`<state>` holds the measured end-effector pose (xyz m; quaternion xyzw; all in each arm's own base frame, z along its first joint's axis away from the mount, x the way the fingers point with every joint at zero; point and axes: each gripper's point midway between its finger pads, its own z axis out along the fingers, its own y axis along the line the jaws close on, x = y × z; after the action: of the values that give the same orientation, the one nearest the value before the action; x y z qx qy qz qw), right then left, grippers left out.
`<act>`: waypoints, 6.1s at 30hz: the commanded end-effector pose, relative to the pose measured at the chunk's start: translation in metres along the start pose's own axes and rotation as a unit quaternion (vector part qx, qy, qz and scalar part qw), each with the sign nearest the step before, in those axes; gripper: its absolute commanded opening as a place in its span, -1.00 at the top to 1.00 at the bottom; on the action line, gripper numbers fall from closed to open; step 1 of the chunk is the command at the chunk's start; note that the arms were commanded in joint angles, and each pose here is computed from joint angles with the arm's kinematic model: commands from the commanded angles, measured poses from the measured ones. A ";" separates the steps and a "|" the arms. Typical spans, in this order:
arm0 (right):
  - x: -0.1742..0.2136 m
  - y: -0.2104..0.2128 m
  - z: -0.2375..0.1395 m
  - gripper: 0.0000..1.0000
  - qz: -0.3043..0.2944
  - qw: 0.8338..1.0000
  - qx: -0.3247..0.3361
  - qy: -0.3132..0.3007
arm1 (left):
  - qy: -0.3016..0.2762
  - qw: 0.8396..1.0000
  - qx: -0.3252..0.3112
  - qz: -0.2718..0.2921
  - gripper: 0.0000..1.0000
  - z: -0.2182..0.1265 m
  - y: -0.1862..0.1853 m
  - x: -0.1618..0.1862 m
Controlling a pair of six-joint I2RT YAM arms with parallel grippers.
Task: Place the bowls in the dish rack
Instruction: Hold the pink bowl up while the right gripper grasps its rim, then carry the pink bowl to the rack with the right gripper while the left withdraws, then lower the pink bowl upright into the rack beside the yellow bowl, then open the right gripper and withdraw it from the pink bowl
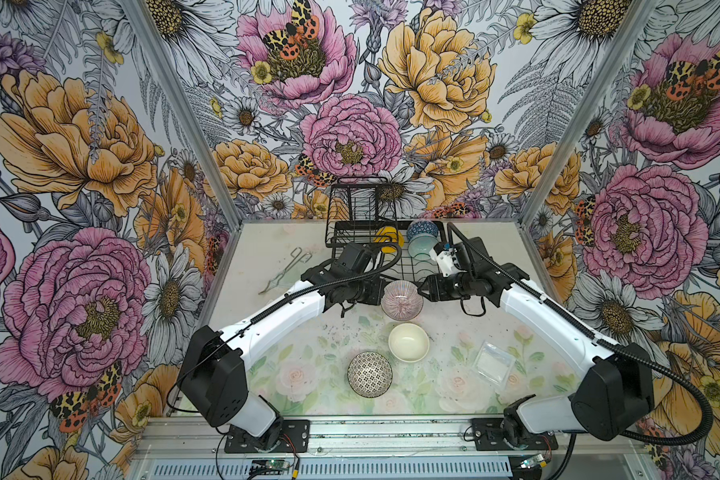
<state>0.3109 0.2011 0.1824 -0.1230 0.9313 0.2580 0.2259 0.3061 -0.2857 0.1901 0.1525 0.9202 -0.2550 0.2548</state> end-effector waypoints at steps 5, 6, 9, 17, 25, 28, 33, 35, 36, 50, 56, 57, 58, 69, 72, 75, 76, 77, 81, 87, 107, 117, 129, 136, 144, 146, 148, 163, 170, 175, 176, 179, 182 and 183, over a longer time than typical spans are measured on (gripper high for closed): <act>-0.009 0.018 0.000 0.01 -0.020 1.000 -0.023 -0.006 | -0.040 0.999 0.016 0.009 1.00 -0.011 -0.009 -0.024; -0.008 0.018 0.001 0.05 -0.021 1.000 -0.023 -0.004 | -0.038 0.999 0.016 0.009 1.00 -0.010 -0.009 -0.024; -0.007 0.020 0.006 0.11 -0.022 0.999 -0.024 0.002 | -0.038 0.999 0.017 0.009 1.00 -0.010 -0.009 -0.024; -0.004 0.019 0.016 0.44 -0.022 0.999 -0.020 0.016 | -0.041 0.999 0.017 0.009 1.00 -0.012 -0.010 -0.025; -0.003 0.021 0.018 0.84 -0.026 0.999 -0.021 0.019 | -0.039 0.999 0.018 0.010 1.00 -0.012 -0.010 -0.023; -0.003 0.022 0.018 1.00 -0.025 0.999 -0.020 0.018 | -0.039 0.999 0.018 0.010 1.00 -0.012 -0.010 -0.022; -0.003 0.020 0.018 1.00 -0.025 0.999 -0.015 0.018 | -0.038 0.999 0.017 0.010 1.00 -0.012 -0.009 -0.021; -0.003 0.018 0.017 1.00 -0.027 0.999 -0.011 0.016 | -0.039 0.999 0.018 0.010 1.00 -0.013 -0.009 -0.021; -0.004 0.017 0.017 1.00 -0.028 0.999 -0.008 0.014 | -0.040 0.999 0.018 0.011 1.00 -0.015 -0.009 -0.021; -0.031 -0.013 -0.007 1.00 -0.074 0.994 0.067 -0.046 | -0.087 0.995 -0.038 -0.019 -0.66 -0.053 0.036 -0.026; -0.078 -0.032 -0.032 1.00 -0.123 0.970 0.144 -0.156 | -0.114 0.987 -0.100 -0.060 -0.97 -0.074 0.090 -0.029; -0.088 -0.033 -0.035 1.00 -0.129 0.964 0.145 -0.180 | -0.116 0.984 -0.117 -0.068 -0.98 -0.076 0.103 -0.029; -0.096 -0.031 -0.037 1.00 -0.140 0.958 0.142 -0.205 | -0.119 0.981 -0.129 -0.076 -0.97 -0.078 0.114 -0.029; -0.143 -0.033 -0.043 1.00 -0.247 0.868 0.176 -0.394 | -0.126 0.969 -0.173 -0.125 -0.97 -0.090 0.171 -0.028; -0.147 -0.037 -0.031 1.00 -0.275 0.852 0.187 -0.403 | -0.120 0.970 -0.171 -0.127 -0.97 -0.085 0.173 -0.026; -0.153 -0.042 -0.027 1.00 -0.289 0.832 0.204 -0.428 | -0.115 0.970 -0.168 -0.131 -0.98 -0.079 0.175 -0.024; -0.155 -0.045 -0.025 1.00 -0.290 0.829 0.212 -0.429 | -0.114 0.970 -0.167 -0.132 -0.97 -0.078 0.175 -0.023; -0.157 -0.049 -0.020 1.00 -0.292 0.829 0.220 -0.423 | -0.114 0.971 -0.165 -0.133 -0.97 -0.077 0.175 -0.023; -0.163 -0.056 -0.006 1.00 -0.302 0.826 0.236 -0.414 | -0.111 0.971 -0.163 -0.133 -0.97 -0.074 0.176 -0.023; -0.168 -0.056 0.016 1.00 -0.332 0.815 0.244 -0.408 | -0.105 0.972 -0.161 -0.135 -0.97 -0.070 0.179 -0.023; -0.181 -0.067 0.085 1.00 -0.390 0.808 0.260 -0.357 | -0.097 0.972 -0.157 -0.148 -0.98 -0.064 0.185 -0.013; -0.189 -0.071 0.098 1.00 -0.422 0.768 0.301 -0.375 | -0.086 0.971 -0.160 -0.153 -0.98 -0.059 0.189 -0.007; -0.198 -0.058 0.115 1.00 -0.449 0.745 0.299 -0.394 | -0.077 0.972 -0.157 -0.155 -0.97 -0.053 0.191 -0.007; -0.204 -0.053 0.120 1.00 -0.460 0.729 0.307 -0.403 | -0.074 0.973 -0.152 -0.155 -0.98 -0.051 0.190 -0.007; -0.206 -0.047 0.126 1.00 -0.486 0.700 0.330 -0.407 | -0.072 0.974 -0.151 -0.155 -0.97 -0.049 0.190 -0.007; -0.207 -0.047 0.126 1.00 -0.489 0.693 0.337 -0.409 | -0.072 0.974 -0.151 -0.155 -0.98 -0.049 0.190 -0.007; -0.209 -0.048 0.125 1.00 -0.491 0.688 0.343 -0.410 | -0.071 0.974 -0.151 -0.155 -0.97 -0.048 0.191 -0.008; -0.207 -0.052 0.136 1.00 -0.541 0.644 0.378 -0.387 | -0.068 0.975 -0.148 -0.153 -0.97 -0.045 0.190 -0.009; -0.200 -0.051 0.137 1.00 -0.539 0.659 0.357 -0.384 | -0.068 0.975 -0.147 -0.152 -0.97 -0.045 0.190 -0.011; -0.192 -0.047 0.141 1.00 -0.537 0.681 0.325 -0.378 | -0.066 0.975 -0.148 -0.153 -0.98 -0.045 0.190 -0.008; -0.191 -0.047 0.142 1.00 -0.537 0.684 0.323 -0.375 | -0.067 0.975 -0.147 -0.153 -0.98 -0.045 0.190 -0.008; -0.188 -0.047 0.142 1.00 -0.535 0.688 0.319 -0.373 | -0.067 0.975 -0.148 -0.154 -0.98 -0.046 0.190 -0.007; -0.186 -0.049 0.141 1.00 -0.529 0.695 0.314 -0.372 | -0.066 0.975 -0.148 -0.154 -0.97 -0.045 0.190 -0.005; -0.186 -0.048 0.141 1.00 -0.527 0.697 0.313 -0.372 | -0.066 0.975 -0.148 -0.154 -0.97 -0.046 0.190 -0.006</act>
<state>0.5440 0.2541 0.1240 -0.4245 0.5838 -0.2063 0.6606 0.3669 -0.1044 0.1467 -0.0532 0.9457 -0.1518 0.2823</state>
